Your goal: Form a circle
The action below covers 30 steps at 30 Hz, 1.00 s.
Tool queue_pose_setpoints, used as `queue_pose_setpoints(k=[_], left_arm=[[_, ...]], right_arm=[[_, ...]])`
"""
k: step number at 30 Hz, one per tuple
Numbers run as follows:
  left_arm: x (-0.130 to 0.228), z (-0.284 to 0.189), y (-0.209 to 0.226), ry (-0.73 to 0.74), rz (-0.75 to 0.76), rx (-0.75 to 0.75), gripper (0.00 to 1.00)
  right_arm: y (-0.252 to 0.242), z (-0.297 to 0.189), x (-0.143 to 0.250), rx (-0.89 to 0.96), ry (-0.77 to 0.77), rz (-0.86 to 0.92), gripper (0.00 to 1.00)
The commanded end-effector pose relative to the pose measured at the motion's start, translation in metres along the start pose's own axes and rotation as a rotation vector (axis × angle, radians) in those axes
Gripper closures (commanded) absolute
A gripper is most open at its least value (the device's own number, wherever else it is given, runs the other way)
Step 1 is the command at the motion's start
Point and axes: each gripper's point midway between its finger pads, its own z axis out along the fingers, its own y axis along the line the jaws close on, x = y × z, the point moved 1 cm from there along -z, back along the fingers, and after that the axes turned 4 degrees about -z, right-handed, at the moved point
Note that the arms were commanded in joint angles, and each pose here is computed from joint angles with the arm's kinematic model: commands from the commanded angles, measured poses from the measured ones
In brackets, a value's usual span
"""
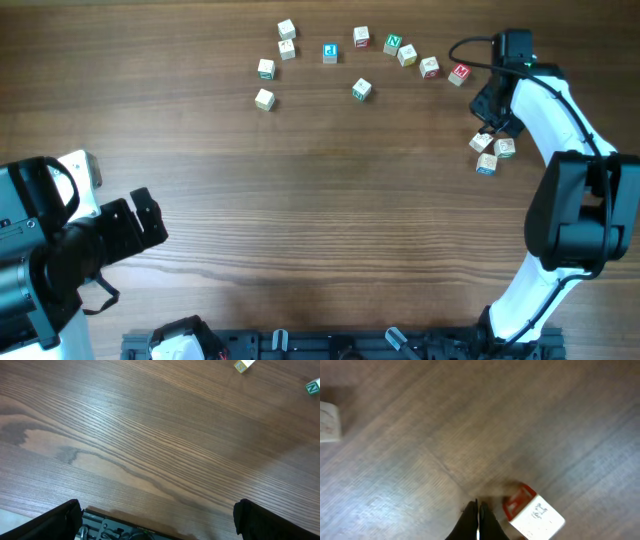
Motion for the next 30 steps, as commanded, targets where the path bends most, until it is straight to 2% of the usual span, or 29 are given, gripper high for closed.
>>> queue_pose_setpoints(k=[1, 5, 13, 17, 24, 30], left_arm=[[0.001, 0.000, 0.003, -0.007, -0.016, -0.012, 0.00], [0.001, 0.000, 0.003, -0.007, -0.016, -0.012, 0.00], [0.001, 0.000, 0.003, -0.007, -0.016, -0.012, 0.00], [0.001, 0.000, 0.003, -0.007, -0.016, -0.012, 0.00], [0.001, 0.000, 0.003, -0.007, -0.016, -0.012, 0.00], [0.001, -0.001, 0.003, -0.007, -0.016, -0.012, 0.00]], right_arm=[[-0.017, 0.002, -0.006, 0.045, 0.011, 0.046, 0.96], [-0.023, 0.001, 0.001, 0.059, 0.048, -0.071, 0.96], [-0.027, -0.044, -0.006, 0.009, 0.000, -0.053, 0.96], [-0.009, -0.063, 0.023, -0.116, 0.106, -0.189, 0.96], [0.013, -0.053, 0.074, -0.137, 0.184, -0.378, 0.96], [0.009, -0.029, 0.087, -0.142, 0.180, -0.436, 0.96]])
